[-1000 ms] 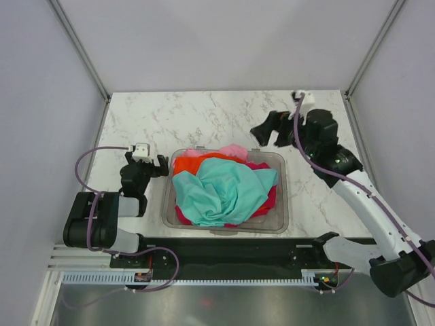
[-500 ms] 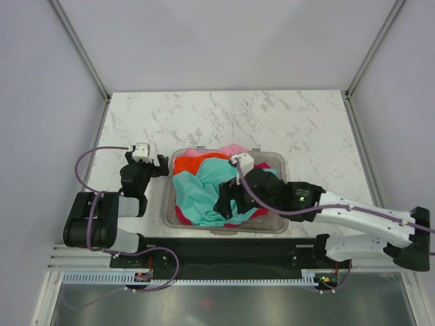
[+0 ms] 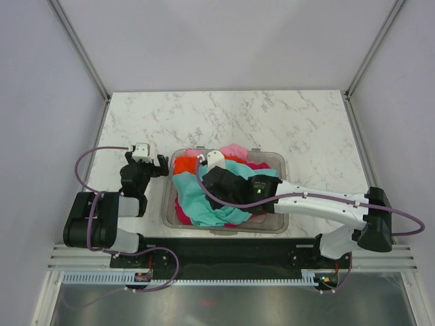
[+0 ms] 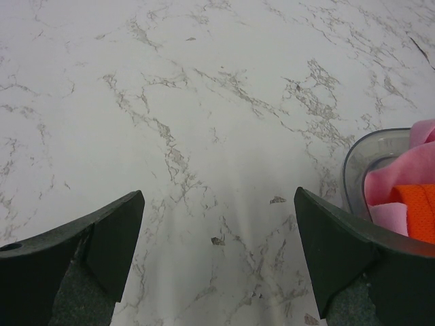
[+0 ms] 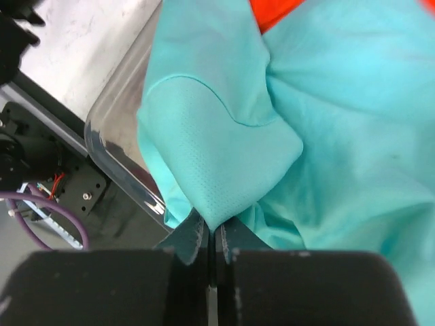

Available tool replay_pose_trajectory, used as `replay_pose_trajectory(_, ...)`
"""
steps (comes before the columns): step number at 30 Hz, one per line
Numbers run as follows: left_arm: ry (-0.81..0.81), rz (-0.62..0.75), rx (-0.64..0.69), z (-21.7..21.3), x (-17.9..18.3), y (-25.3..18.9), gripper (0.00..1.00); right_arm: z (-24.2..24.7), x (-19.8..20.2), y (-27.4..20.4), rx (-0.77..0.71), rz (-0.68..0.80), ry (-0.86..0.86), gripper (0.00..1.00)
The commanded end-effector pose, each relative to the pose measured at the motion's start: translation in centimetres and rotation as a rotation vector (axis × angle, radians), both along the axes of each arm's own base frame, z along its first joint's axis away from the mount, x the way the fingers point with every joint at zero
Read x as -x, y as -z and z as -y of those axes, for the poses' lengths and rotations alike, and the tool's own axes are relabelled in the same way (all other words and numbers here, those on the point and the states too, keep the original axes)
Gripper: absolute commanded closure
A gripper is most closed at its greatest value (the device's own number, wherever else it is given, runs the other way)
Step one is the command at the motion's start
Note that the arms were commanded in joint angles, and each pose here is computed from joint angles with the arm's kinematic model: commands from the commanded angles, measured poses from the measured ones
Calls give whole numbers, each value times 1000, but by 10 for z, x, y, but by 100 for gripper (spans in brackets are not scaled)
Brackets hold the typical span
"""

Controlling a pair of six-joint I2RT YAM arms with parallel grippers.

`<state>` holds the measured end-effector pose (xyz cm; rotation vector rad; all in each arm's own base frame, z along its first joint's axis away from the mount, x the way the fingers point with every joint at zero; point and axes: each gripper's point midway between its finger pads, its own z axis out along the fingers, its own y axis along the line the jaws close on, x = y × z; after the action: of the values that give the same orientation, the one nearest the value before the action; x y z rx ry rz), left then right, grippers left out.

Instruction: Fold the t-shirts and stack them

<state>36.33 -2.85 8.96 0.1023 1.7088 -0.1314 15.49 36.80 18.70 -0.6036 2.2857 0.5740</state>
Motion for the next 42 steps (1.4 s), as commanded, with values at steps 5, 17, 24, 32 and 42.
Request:
replay_pose_trajectory(5, 12, 66, -32, 1, -6, -16, 0, 43, -44, -201, -126, 349, 172, 100)
replay_pose_trajectory(17, 12, 66, -32, 1, -6, -16, 0, 319, -45, -331, -85, 760, 985, 100)
replay_pose_trajectory(24, 13, 64, -32, 1, -5, -15, 0, 392, -23, -274, -224, 739, 1154, 100)
replay_pose_trajectory(32, -105, 126, 8, -17, -13, -56, 0, 305, -32, -268, -284, 772, 654, 100)
replay_pose_trajectory(42, -406, -26, 557, -33, 6, -176, 0, 117, -134, -234, -152, 509, 214, 100)
